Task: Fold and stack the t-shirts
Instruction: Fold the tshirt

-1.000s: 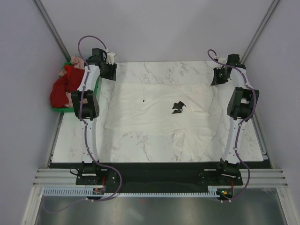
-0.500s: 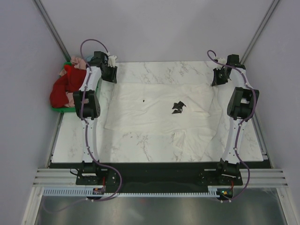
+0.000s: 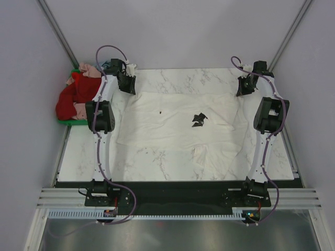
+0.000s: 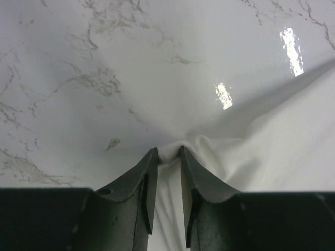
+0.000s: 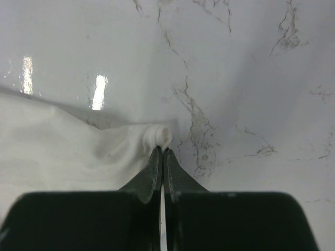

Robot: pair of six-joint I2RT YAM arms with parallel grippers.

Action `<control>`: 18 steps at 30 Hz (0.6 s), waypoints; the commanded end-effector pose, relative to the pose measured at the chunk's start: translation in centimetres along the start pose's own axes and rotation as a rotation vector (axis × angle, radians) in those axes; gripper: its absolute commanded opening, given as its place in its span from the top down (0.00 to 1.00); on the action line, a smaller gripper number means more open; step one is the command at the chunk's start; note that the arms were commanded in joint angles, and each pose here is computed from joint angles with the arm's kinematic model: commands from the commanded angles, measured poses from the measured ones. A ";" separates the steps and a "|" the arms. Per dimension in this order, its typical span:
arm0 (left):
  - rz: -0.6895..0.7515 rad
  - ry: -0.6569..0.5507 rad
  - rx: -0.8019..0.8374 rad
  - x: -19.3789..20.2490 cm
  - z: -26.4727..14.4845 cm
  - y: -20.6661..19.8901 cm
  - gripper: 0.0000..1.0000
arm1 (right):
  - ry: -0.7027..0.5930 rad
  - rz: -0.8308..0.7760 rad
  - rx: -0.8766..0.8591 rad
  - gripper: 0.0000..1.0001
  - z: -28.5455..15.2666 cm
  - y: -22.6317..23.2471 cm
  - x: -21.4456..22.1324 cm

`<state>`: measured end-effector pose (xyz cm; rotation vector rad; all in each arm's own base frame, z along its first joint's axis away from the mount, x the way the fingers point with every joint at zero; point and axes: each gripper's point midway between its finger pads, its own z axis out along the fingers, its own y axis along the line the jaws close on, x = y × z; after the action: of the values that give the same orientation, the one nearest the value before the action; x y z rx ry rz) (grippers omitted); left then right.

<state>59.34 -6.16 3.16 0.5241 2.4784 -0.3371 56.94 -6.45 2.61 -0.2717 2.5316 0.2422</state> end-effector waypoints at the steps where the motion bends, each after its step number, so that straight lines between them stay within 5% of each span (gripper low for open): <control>1: 0.006 -0.012 0.044 -0.6 0.8 -1.5 0.70 | -0.022 -0.026 0.014 1.00 -1.8 0.4 -1.2; 5: 0.008 -0.002 0.016 -0.3 1.0 -1.1 0.79 | -0.031 -0.028 0.010 1.00 -1.9 0.5 -1.5; 6: 0.005 0.000 0.003 -0.3 0.9 -0.8 0.95 | -0.033 -0.029 0.011 1.00 -1.9 0.5 -1.6; 7: 0.005 -0.003 -0.009 -0.5 0.8 -0.6 0.98 | -0.035 -0.030 0.012 1.00 -2.0 0.5 -1.7; 13: 0.017 -0.060 -0.100 -3.0 -1.8 0.6 0.98 | -0.085 -0.043 0.027 1.00 -4.3 0.6 -3.6; 18: 0.025 -0.201 -0.122 -7.9 -9.4 -0.1 0.98 | -0.212 -0.060 0.104 1.00 -10.1 0.7 -7.9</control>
<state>59.63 -6.21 3.81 0.5124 2.4781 -0.2709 56.92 -6.77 5.68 -0.2679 2.4976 0.2012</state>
